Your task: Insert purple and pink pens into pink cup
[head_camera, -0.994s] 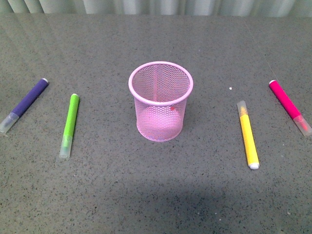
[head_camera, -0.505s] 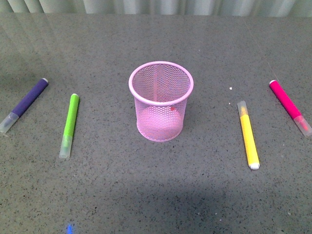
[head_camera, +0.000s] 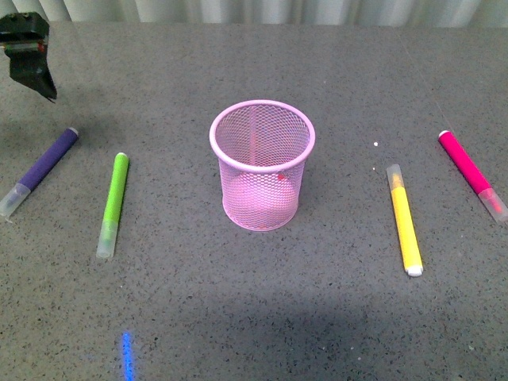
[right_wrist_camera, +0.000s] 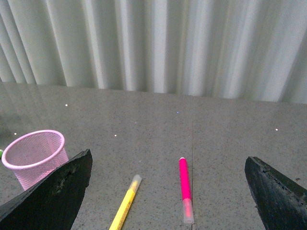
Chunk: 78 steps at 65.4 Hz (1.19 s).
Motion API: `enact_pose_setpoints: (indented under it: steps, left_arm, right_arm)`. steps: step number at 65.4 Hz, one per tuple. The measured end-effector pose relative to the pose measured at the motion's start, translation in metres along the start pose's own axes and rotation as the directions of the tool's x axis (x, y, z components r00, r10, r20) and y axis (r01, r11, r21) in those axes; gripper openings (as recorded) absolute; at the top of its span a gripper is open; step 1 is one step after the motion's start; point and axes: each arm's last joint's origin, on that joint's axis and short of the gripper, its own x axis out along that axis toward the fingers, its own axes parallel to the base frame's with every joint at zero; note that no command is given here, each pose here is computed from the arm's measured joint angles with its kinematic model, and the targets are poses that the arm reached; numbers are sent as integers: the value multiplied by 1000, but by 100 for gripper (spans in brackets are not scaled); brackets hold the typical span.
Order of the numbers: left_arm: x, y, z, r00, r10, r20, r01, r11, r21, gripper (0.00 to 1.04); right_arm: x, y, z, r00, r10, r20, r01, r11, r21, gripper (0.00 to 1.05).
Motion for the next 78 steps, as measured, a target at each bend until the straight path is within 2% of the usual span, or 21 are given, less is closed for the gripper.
enact_pose_setpoints:
  steps: [39, 78]
  left_arm:
    - [37, -23, -9, 998, -7, -67, 9, 1000, 25, 97]
    - [54, -22, -14, 997, 1, -76, 1, 1000, 23, 96]
  right_arm:
    - [0, 0, 0, 1000, 0, 0, 0, 1000, 0, 97]
    - [0, 0, 0, 1000, 0, 0, 0, 1000, 0, 97]
